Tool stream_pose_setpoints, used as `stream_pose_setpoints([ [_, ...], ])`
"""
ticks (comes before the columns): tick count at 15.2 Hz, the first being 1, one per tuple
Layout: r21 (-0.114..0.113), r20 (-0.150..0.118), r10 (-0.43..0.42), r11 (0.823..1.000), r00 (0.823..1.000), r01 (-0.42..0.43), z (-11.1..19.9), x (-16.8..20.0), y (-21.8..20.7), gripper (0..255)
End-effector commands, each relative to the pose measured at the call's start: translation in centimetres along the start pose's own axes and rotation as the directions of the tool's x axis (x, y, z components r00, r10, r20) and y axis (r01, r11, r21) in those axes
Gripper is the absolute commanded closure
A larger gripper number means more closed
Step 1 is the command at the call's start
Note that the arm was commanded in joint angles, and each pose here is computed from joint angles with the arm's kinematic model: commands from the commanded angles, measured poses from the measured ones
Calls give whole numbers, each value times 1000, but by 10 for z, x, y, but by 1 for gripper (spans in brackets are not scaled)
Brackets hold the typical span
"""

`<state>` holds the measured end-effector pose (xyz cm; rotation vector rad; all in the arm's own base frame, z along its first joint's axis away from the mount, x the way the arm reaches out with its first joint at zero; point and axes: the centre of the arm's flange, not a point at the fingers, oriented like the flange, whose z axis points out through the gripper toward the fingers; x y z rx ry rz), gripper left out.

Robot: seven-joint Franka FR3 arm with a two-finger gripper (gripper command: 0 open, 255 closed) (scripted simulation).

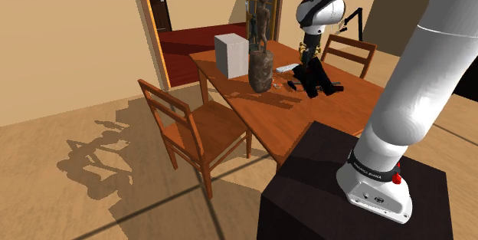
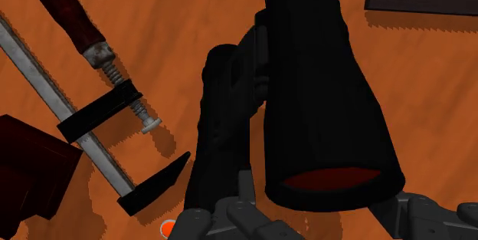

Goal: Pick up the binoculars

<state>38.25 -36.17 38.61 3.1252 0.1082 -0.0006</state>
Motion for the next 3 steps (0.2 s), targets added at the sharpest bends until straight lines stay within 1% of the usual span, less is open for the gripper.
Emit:
stream_pose_setpoints([
  [1,-1,-1,0,1000,1000,0,-11,-1,0,255],
  [3,-1,-1,0,1000,1000,0,-11,-1,0,255],
])
